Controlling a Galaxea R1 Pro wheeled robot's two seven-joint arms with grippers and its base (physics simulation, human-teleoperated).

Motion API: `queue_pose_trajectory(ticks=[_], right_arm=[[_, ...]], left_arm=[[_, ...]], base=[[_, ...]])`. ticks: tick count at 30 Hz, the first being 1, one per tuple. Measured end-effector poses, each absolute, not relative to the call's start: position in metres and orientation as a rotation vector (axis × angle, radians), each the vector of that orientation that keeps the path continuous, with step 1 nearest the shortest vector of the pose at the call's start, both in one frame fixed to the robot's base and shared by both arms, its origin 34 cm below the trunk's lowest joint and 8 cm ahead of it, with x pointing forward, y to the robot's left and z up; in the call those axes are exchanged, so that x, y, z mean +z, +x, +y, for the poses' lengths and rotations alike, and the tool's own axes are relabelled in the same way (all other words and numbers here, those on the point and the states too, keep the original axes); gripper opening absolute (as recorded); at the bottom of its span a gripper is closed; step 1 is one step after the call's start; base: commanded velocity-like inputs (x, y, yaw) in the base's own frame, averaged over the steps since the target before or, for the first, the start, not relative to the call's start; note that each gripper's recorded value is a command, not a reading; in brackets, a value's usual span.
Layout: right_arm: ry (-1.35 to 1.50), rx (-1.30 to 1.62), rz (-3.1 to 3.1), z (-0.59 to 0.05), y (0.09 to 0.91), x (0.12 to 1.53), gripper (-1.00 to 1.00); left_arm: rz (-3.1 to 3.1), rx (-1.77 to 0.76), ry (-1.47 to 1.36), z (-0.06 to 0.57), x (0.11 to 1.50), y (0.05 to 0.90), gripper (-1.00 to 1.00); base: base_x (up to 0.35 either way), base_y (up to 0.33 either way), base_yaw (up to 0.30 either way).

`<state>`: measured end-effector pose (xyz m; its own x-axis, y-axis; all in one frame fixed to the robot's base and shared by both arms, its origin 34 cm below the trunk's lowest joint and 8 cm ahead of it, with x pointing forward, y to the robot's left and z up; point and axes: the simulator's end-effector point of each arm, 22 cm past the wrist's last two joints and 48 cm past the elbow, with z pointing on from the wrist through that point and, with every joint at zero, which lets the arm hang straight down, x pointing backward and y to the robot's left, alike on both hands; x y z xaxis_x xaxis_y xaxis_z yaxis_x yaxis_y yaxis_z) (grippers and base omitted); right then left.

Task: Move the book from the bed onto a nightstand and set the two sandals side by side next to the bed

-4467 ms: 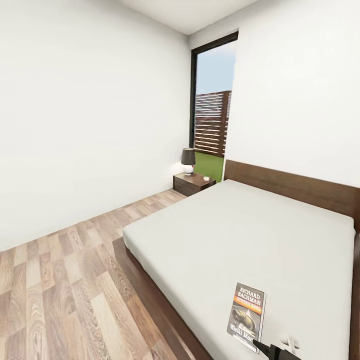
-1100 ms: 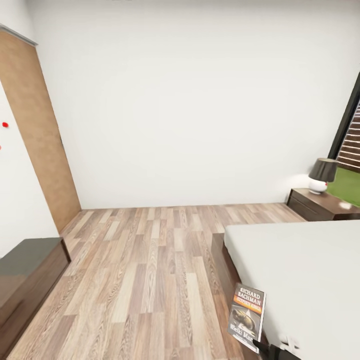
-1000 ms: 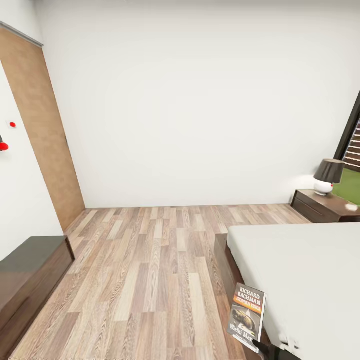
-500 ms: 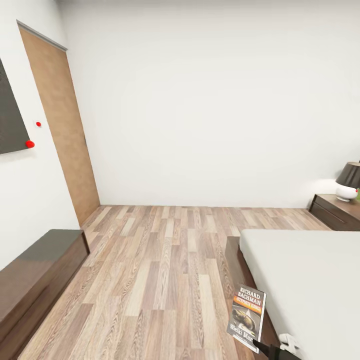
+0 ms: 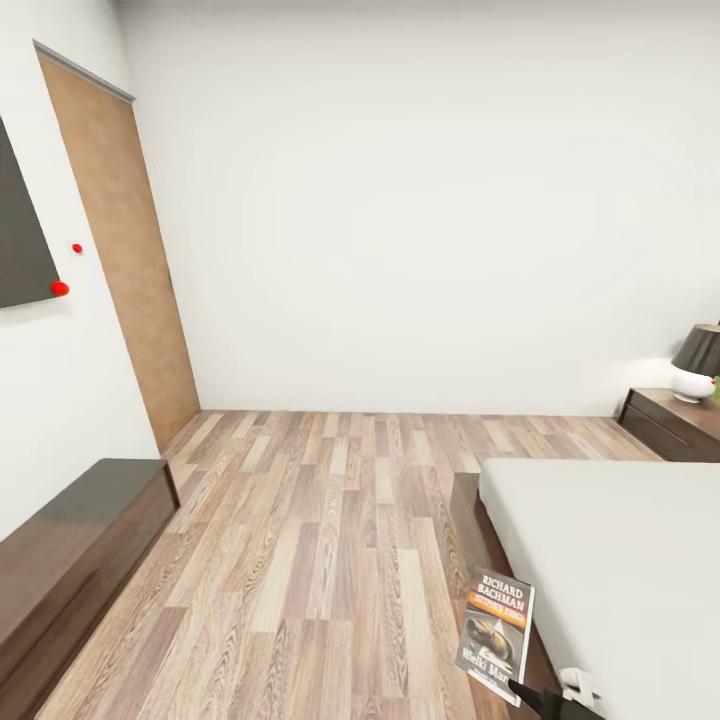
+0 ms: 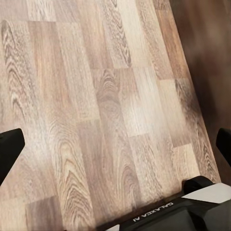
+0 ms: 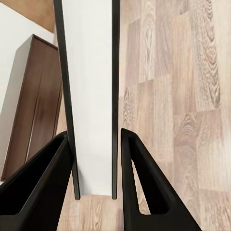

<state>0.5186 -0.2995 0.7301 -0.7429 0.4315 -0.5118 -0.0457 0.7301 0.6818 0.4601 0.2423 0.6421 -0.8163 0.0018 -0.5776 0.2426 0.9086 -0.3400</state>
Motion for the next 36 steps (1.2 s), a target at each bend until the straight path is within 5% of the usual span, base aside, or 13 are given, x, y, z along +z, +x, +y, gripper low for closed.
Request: queue_pose_trajectory(ticks=[36], right_arm=[[0.270,0.905,2.246,-0.293,0.518,0.732,-1.00]], left_arm=[[2.453,-0.541,0.175,0.233,0.648,0.466,1.00]], base=[[0.000,0.000,0.000]])
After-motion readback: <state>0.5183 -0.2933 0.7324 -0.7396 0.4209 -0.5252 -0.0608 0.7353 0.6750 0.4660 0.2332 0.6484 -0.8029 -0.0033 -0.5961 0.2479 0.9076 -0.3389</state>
